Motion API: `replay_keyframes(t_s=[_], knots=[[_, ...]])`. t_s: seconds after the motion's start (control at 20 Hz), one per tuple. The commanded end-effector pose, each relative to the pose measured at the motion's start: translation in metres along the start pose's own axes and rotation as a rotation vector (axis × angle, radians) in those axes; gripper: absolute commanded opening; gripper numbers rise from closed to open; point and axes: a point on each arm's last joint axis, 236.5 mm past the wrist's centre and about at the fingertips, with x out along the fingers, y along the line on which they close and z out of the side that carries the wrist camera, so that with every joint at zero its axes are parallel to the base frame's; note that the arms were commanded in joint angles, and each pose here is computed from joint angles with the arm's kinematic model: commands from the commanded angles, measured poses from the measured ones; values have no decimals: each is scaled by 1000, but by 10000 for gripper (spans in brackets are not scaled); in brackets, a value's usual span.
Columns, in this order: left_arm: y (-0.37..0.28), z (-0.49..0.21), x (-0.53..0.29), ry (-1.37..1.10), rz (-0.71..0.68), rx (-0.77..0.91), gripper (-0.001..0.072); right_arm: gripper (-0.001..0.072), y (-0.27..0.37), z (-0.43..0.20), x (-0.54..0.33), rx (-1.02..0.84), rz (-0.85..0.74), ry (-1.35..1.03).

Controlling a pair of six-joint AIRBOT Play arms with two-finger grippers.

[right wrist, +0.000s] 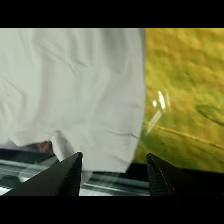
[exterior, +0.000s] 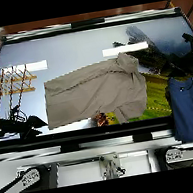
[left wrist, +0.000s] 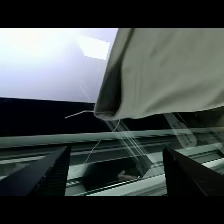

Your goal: Fold the shirts.

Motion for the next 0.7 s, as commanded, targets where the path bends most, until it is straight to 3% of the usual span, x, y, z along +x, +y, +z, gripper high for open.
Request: replay_keyframes(t_s=[0.0,0.25,0.35,0.5,0.55,0.6,0.65], knots=[[1,6,12,-33,-40,-5,665,519,6,13,0,2,35,-57],[5,14,31,-25,-19,4,654,519,6,13,0,3,35,-55],[3,19,39,-35,-6,18,594,519,6,12,0,3,35,-55],[-5,29,48,-73,1,38,591,519,6,12,0,7,35,-55],[-6,26,53,-55,2,37,531,519,6,12,0,7,35,-55],[-6,23,57,-35,2,37,333,519,5,12,1,8,34,-53],[-6,19,60,-14,-2,34,181,519,4,11,2,10,29,-48]])
